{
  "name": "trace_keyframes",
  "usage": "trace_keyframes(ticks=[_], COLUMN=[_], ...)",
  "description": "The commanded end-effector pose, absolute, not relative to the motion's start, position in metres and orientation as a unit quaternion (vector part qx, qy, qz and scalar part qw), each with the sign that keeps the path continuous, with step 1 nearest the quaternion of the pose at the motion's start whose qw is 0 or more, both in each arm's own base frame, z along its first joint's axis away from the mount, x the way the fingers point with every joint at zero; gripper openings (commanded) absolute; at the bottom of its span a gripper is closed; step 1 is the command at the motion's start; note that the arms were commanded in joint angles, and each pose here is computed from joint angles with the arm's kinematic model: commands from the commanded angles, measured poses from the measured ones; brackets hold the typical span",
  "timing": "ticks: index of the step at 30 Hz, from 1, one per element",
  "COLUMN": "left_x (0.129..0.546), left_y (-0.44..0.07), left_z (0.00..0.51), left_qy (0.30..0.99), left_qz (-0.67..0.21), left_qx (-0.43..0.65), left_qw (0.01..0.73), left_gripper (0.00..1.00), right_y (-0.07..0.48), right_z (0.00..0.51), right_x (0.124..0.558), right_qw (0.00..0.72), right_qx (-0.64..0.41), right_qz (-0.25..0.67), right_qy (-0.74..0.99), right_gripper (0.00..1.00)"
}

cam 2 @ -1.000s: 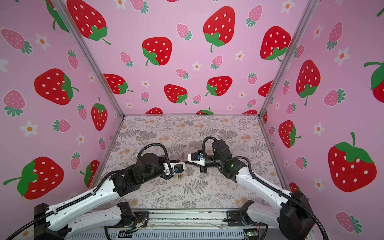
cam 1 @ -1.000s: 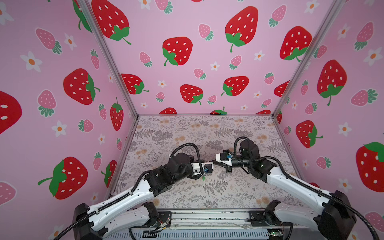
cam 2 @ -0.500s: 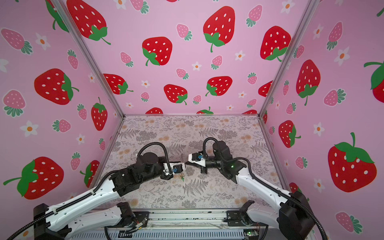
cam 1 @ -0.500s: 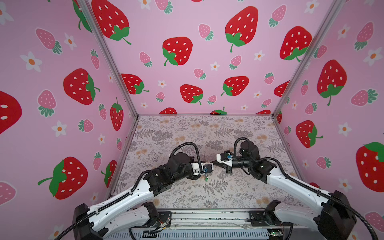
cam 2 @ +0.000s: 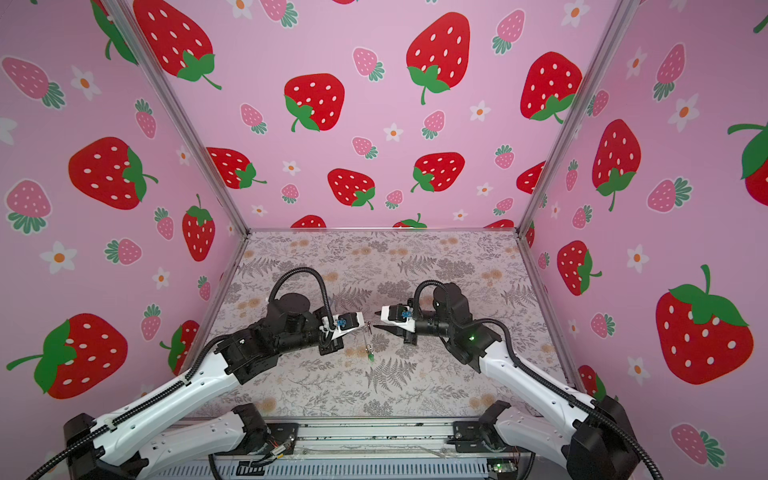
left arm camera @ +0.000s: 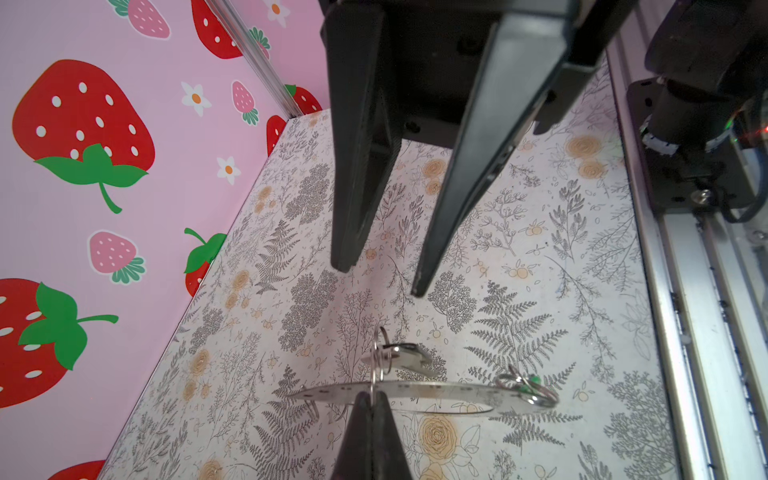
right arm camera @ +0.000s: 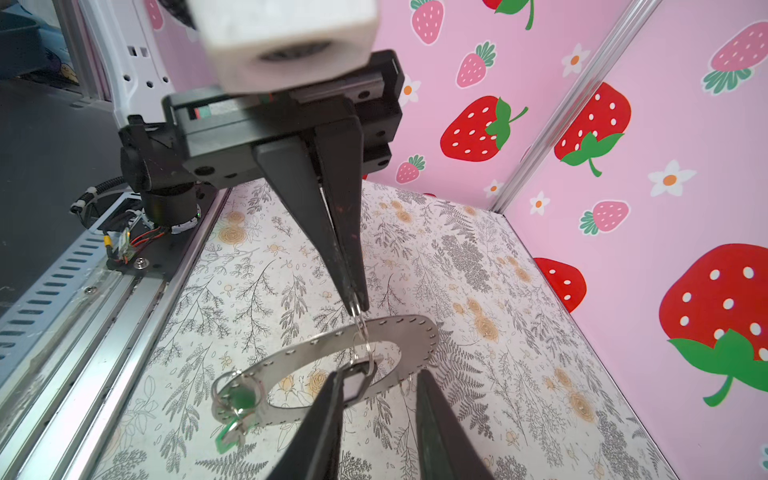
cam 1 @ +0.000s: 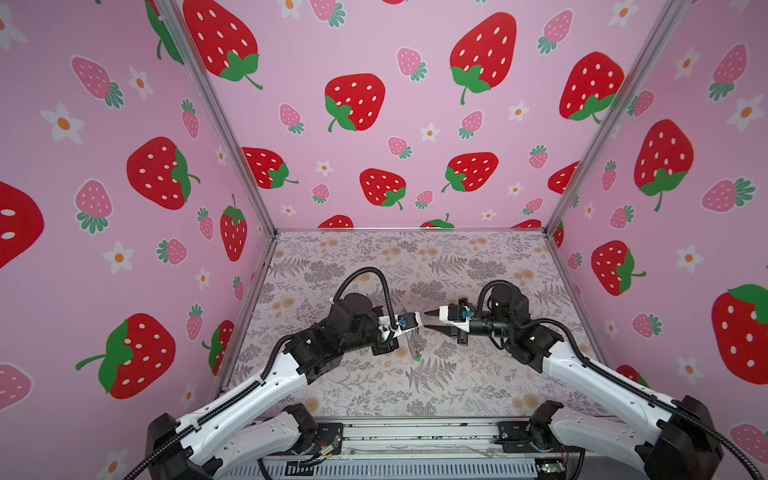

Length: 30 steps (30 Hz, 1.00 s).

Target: Put the keys on the keyring

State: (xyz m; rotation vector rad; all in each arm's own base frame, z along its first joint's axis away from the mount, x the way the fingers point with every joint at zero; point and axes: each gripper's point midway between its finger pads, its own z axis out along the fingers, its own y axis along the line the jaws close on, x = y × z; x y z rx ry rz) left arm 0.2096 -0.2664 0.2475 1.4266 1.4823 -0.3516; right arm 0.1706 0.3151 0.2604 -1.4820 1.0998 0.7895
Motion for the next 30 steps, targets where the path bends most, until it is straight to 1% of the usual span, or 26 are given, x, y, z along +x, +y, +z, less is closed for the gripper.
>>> trace_keyframes(ticks=[1,6,12,19,23,30], left_x=[0.208,0.206,0.207,0.205,0.206,0.207], left_y=[-0.275,-0.277,-0.276,-0.278,-0.278,-0.277], left_z=[0.285,0.293,0.296,0.297,0.299,0.303], left_qy=[0.586,0.58,0.57,0.556,0.552,0.549], left_qz=[-0.191,-0.249,-0.287,-0.296,-0.294,-0.286], left_qx=[0.567,0.552,0.534,0.537,0.538,0.54], left_qw=[0.547,0.545,0.554,0.561,0.566,0.571], left_gripper=[0.0,0.0,0.0,0.0,0.0,0.0], right_y=[0.314,0.315,0.317,0.321,0.325,0.324], right_z=[0.275,0.29,0.299,0.312,0.307,0.299], right_x=[0.17,0.17,0.17,0.176,0.18,0.174], right_qw=[0.553,0.564,0.558,0.564,0.548,0.536], right_qx=[-0.618,-0.617,-0.625,-0.619,-0.622,-0.624], right_qz=[0.335,0.334,0.333,0.332,0.337,0.35], right_qy=[0.448,0.436,0.432,0.435,0.447,0.448], right_gripper=[0.32,0.29,0.27,0.27,0.26,0.26])
